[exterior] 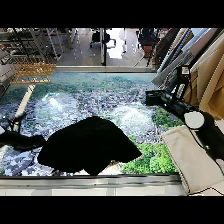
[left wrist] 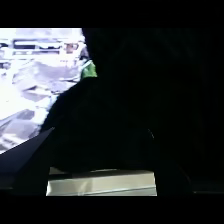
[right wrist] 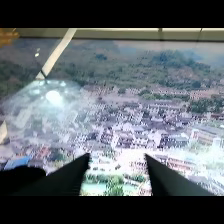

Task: Fold the clothes and pants, and hang the long-sleeved shirts on hangers.

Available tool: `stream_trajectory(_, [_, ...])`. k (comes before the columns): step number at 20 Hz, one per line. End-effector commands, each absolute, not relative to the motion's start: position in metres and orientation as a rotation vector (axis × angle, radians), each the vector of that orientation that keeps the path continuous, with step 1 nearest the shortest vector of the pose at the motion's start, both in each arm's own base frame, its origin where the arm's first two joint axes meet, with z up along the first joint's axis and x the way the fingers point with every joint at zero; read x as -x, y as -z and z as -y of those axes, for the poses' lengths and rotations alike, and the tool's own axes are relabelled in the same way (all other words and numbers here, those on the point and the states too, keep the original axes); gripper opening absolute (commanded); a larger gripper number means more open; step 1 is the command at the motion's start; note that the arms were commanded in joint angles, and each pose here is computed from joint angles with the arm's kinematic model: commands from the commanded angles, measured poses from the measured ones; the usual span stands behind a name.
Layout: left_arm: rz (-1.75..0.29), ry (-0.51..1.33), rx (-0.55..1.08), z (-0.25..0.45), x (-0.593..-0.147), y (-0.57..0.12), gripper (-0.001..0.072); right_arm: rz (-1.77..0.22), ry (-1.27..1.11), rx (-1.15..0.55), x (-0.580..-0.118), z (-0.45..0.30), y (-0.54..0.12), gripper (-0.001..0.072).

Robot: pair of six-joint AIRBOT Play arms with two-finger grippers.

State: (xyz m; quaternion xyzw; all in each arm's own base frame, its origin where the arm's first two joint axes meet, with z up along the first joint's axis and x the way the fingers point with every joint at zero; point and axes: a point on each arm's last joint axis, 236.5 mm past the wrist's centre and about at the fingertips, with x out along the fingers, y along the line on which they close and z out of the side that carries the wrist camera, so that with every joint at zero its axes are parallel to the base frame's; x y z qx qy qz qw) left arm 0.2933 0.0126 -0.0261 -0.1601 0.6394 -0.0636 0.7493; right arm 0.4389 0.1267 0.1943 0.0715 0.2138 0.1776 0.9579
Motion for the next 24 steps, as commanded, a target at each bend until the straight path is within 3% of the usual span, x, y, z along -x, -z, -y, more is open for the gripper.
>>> stream_trajectory(1, [-1.404,0.235,0.366,0.008,-0.281,0.055,0.0641,-0.757,-0.495,-0.062,-0.373,-0.144,-0.143,0.0604])
stream_trajectory(3, [-1.401,0.232,0.357,0.005,-0.284,0.063,0.0638,-1.046,-0.688,0.025,-0.311,-0.169,-0.089,0.0601])
stream_trajectory(4, [-1.385,0.222,0.368,0.005,-0.29,0.066,0.0567,-1.103,-0.751,0.037,-0.295,-0.183,-0.07,0.0602])
stream_trajectory(5, [-1.371,0.218,0.387,0.006,-0.295,0.068,0.0369,-1.103,-0.778,0.07,-0.294,-0.197,-0.05,0.0603])
stream_trajectory(6, [-1.365,0.226,0.422,0.011,-0.298,0.068,0.0103,-1.064,-0.765,0.096,-0.304,-0.209,-0.033,0.0603])
stream_trajectory(7, [-1.359,0.236,0.459,0.016,-0.301,0.068,0.0026,-1.015,-0.745,0.128,-0.318,-0.221,-0.018,0.0603])
stream_trajectory(10, [-1.324,0.27,0.527,0.029,-0.309,0.054,0.0024,-1.047,-0.774,0.15,-0.335,-0.264,0.029,0.0599])
stream_trajectory(11, [-1.321,0.289,0.518,0.03,-0.309,0.045,0.0024,-1.102,-0.826,0.197,-0.327,-0.274,0.043,0.0501])
stream_trajectory(12, [-1.312,0.326,0.494,0.032,-0.309,0.029,0.0023,-1.168,-0.889,0.266,-0.314,-0.275,0.049,0.0149])
stream_trajectory(13, [-1.288,0.351,0.47,0.03,-0.31,0.009,0.0024,-1.239,-0.924,0.35,-0.302,-0.264,0.045,0.0037])
stream_trajectory(16, [-1.109,0.353,0.412,0.006,-0.317,-0.085,0.0024,-1.337,-0.772,0.62,-0.294,-0.192,-0.028,0.0036])
stream_trajectory(18, [-0.918,0.379,0.402,0.003,-0.316,-0.169,0.0025,-1.184,-0.655,0.684,-0.298,-0.161,-0.118,0.0035])
stream_trajectory(24, [-0.221,0.629,0.348,0.07,-0.263,-0.414,0.0025,-0.03,-0.488,0.446,-0.292,-0.153,-0.451,0.0035])
